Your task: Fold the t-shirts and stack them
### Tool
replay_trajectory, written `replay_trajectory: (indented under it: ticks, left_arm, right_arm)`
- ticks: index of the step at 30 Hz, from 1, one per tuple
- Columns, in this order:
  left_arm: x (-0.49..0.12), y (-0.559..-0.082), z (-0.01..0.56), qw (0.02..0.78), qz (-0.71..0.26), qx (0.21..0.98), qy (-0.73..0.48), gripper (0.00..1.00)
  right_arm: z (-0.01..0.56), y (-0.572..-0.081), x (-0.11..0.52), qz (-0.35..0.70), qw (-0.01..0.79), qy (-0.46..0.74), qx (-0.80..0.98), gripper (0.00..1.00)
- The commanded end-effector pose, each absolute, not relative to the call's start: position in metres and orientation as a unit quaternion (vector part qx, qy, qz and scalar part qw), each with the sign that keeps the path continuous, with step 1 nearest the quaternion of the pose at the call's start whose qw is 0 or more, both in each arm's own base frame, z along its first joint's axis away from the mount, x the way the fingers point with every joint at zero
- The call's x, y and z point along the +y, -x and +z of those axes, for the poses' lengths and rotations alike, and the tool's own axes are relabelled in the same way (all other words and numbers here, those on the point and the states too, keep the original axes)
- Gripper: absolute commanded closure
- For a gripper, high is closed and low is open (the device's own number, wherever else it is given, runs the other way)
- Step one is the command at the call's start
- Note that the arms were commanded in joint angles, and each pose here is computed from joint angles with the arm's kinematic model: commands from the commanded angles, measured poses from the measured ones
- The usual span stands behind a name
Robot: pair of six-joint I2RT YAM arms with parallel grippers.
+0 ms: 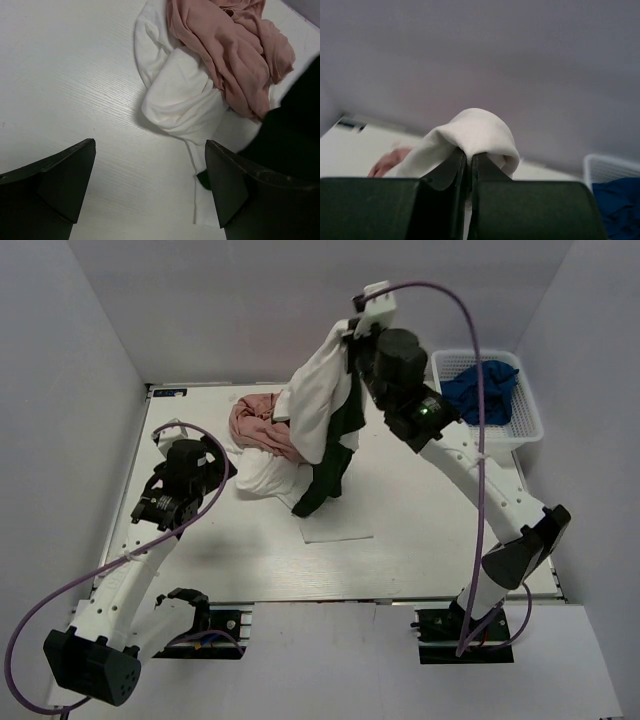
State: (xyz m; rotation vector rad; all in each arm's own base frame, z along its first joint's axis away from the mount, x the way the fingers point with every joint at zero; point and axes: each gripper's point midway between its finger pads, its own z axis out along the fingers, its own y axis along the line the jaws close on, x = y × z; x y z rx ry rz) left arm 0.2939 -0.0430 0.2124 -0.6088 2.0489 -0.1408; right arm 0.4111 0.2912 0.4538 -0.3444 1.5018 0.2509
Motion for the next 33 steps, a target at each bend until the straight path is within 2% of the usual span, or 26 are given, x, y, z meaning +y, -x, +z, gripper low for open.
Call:
replay_trajectory:
  ticks: [1, 11, 13, 22, 25, 26, 28, 30, 31, 32, 33]
  left_arm:
    - [-0.039, -0.293, 0.228, 0.490, -0.052, 0.832, 0.256, 0.00]
    - [-0.037, -0.298, 0.239, 0.499, -0.055, 0.825, 0.262, 0.00]
    - [-0.036, -0.302, 0.242, 0.504, -0.053, 0.821, 0.264, 0.00]
    - [-0.036, -0.312, 0.242, 0.501, -0.039, 0.824, 0.263, 0.00]
    - [-0.035, -0.316, 0.238, 0.499, -0.033, 0.825, 0.264, 0.00]
    - [-0.035, -0.316, 0.238, 0.499, -0.033, 0.825, 0.264, 0.00]
    - [-0.036, -0.319, 0.237, 0.499, -0.033, 0.825, 0.264, 0.00]
    - [-0.037, -0.323, 0.237, 0.501, -0.035, 0.823, 0.265, 0.00]
    - [-0.039, -0.323, 0.237, 0.500, -0.039, 0.824, 0.263, 0.00]
    - [-0.041, -0.324, 0.233, 0.495, -0.041, 0.828, 0.260, 0.00]
    - [-0.041, -0.325, 0.230, 0.491, -0.039, 0.831, 0.259, 0.00]
  right_arm:
    - [0.526, -0.439, 0.212, 0.011, 0.778, 0.043, 0.626, 1.00]
    - [0.616, -0.466, 0.051, -0.142, 0.831, -0.076, 0.532, 1.00]
    - [0.633, -0.464, 0.041, -0.144, 0.846, -0.080, 0.508, 1.00]
    - [0.641, -0.497, -0.059, -0.236, 0.861, -0.121, 0.434, 1.00]
    - [0.609, -0.523, -0.072, -0.232, 0.847, -0.103, 0.467, 1.00]
    - [0.567, -0.547, -0.070, -0.228, 0.827, -0.082, 0.508, 1.00]
    - [0.544, -0.551, -0.063, -0.191, 0.819, -0.082, 0.534, 1.00]
    - [0.445, -0.571, -0.077, -0.186, 0.759, -0.080, 0.619, 1.00]
    - [0.417, -0.566, -0.068, -0.160, 0.746, -0.068, 0.643, 1.00]
    - [0.399, -0.565, -0.065, -0.139, 0.738, -0.077, 0.656, 0.95]
    - [0.370, -0.562, -0.062, -0.125, 0.715, -0.089, 0.682, 0.74]
